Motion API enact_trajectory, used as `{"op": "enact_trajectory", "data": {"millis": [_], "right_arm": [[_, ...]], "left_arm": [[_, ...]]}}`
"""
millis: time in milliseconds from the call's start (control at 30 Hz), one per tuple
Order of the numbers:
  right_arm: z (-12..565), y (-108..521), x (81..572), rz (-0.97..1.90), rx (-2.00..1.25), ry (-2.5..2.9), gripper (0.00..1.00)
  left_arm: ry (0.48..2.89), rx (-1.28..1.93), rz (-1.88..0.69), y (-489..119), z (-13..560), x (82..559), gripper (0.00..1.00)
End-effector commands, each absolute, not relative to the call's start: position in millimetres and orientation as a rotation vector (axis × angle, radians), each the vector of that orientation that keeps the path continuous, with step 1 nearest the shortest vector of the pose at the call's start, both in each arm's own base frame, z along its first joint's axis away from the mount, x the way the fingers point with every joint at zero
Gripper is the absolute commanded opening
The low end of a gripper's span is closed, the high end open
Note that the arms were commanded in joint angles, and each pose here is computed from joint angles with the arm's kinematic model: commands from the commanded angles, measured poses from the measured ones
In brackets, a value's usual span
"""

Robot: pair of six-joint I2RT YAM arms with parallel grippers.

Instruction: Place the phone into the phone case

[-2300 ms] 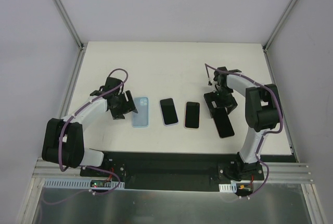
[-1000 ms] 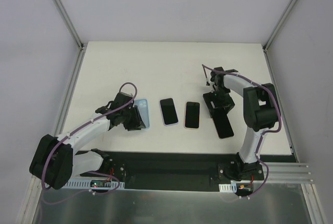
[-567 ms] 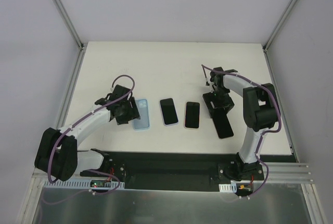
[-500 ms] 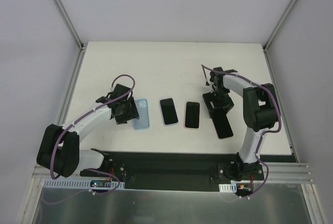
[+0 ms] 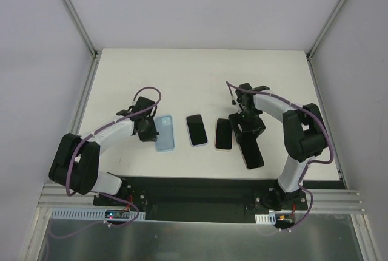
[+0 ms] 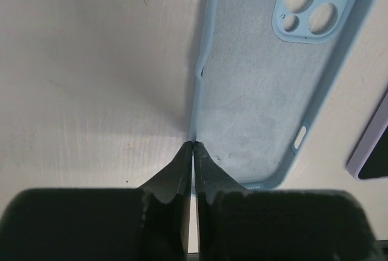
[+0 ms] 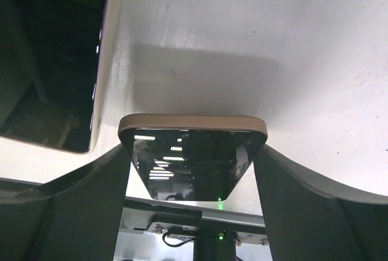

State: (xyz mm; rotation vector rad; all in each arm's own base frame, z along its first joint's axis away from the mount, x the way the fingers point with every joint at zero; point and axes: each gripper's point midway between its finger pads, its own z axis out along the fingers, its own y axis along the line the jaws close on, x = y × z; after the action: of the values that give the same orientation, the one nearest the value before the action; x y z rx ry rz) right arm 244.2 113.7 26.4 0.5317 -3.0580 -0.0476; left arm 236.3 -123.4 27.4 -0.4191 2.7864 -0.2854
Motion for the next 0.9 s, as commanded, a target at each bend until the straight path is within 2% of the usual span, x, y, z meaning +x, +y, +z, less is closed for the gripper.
{"op": "enact_trajectory", "data": {"millis": [0, 100, 167, 200, 267, 333, 500, 700, 867], "right_arm": [[52, 116, 237, -0.059, 0.498, -3.101, 0.54], [59, 123, 237, -0.109, 0.512, -3.119, 0.52], [65, 124, 236, -0.11, 0.512, -3.13, 0.51], [67, 124, 236, -0.109, 0.513, -3.134, 0.51], [72, 125, 235, -0.119, 0.517, -3.143, 0.5], [74, 131, 232, -0.165, 0.529, -3.143, 0.49], [76, 143, 224, -0.281, 0.518, -3.146, 0.48], [73, 160, 216, -0.441, 0.454, -3.115, 0.45], [78, 173, 211, -0.57, 0.41, -3.103, 0.44]], "left_arm": [[2.799, -0.423, -0.423, -136, 22, 222, 0.0], [2.787, -0.419, -0.491, -143, 27, 216, 0.02], [2.759, -0.403, -0.515, -144, 35, 217, 0.17], [2.746, -0.399, -0.516, -143, 38, 218, 0.4], [2.701, -0.374, -0.526, -142, 50, 221, 0.55], [2.641, -0.304, -0.556, -144, 65, 225, 0.61], [2.493, -0.134, -0.684, -157, 94, 227, 0.64], [2.239, 0.077, -1.037, -220, 130, 209, 0.6], [2.191, 0.266, -1.086, -267, 130, 188, 0.61]]}}
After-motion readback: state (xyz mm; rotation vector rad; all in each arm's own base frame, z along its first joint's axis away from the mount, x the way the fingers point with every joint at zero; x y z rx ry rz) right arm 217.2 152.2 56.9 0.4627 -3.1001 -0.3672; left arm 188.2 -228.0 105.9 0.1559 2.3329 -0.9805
